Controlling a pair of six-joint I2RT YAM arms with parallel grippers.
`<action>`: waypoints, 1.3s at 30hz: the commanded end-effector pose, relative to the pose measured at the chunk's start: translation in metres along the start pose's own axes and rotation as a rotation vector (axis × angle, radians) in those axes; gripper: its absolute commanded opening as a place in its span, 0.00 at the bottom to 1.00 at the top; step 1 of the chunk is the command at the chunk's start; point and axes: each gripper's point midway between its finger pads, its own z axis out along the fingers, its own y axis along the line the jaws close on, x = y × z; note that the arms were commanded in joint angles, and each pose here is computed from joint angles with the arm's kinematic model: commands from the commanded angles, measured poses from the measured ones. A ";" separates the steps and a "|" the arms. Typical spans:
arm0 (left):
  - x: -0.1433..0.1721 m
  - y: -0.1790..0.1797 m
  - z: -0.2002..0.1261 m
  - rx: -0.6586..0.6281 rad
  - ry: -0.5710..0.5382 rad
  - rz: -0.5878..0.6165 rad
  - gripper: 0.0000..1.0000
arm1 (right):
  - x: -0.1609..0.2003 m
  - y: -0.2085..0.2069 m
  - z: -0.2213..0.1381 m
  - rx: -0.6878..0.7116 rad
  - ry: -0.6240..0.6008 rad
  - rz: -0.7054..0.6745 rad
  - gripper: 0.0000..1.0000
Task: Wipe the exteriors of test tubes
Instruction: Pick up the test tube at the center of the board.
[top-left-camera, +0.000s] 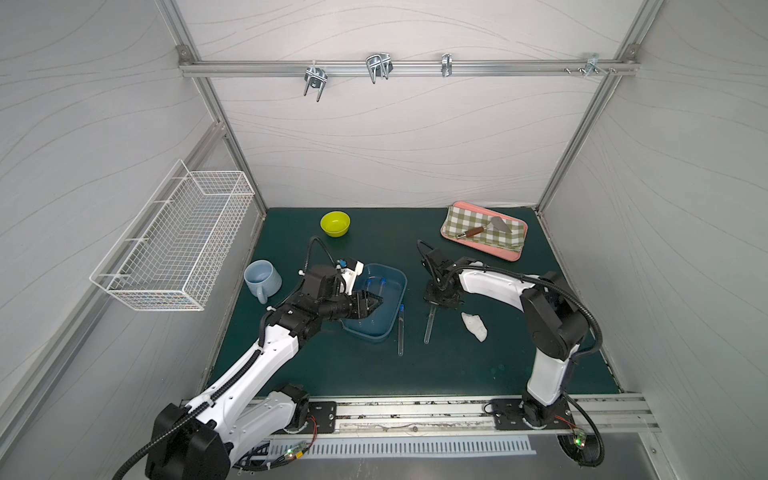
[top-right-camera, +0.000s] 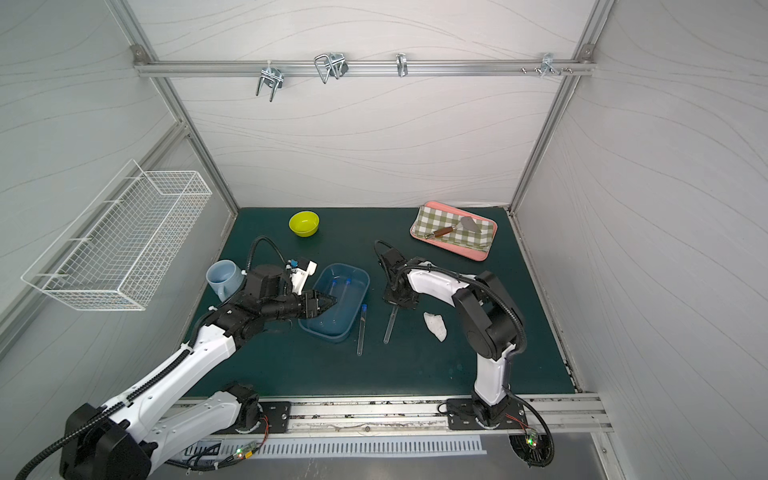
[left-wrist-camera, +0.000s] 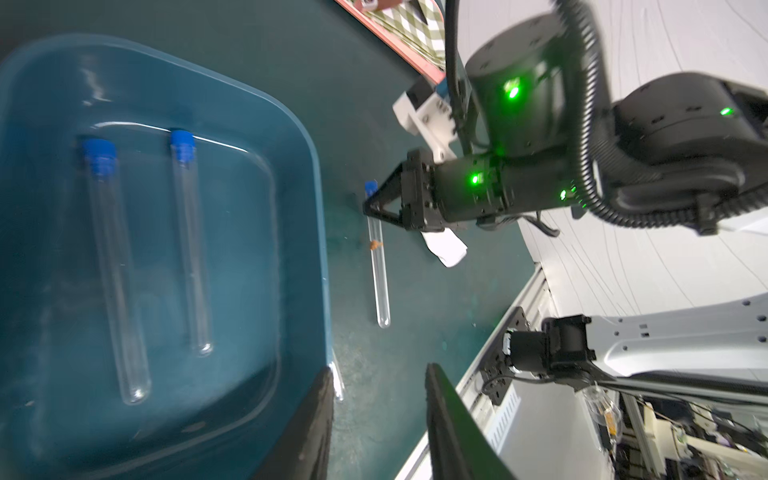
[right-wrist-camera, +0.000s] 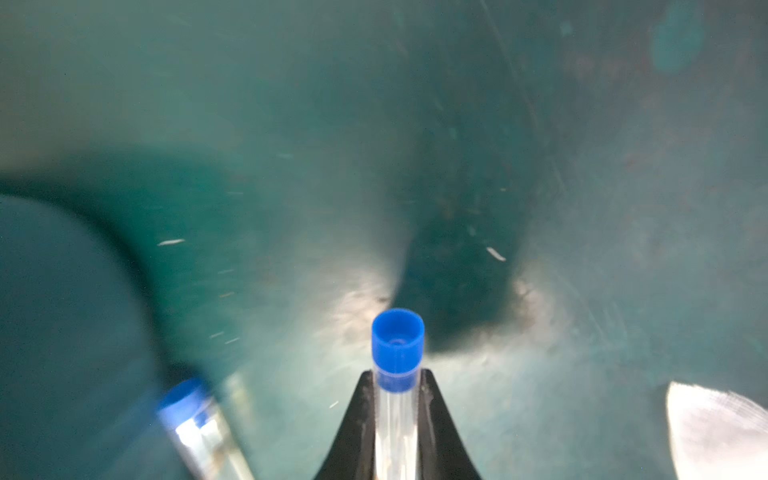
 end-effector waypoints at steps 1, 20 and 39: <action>-0.003 -0.015 0.004 0.043 -0.022 0.011 0.38 | -0.017 0.022 -0.040 -0.124 -0.091 -0.038 0.13; 0.006 -0.072 0.056 0.242 0.061 0.030 0.39 | -0.039 0.021 -0.155 -0.414 -0.238 -0.077 0.13; 0.013 -0.115 0.081 0.433 0.144 0.042 0.39 | -0.037 0.030 -0.181 -0.555 -0.272 -0.070 0.14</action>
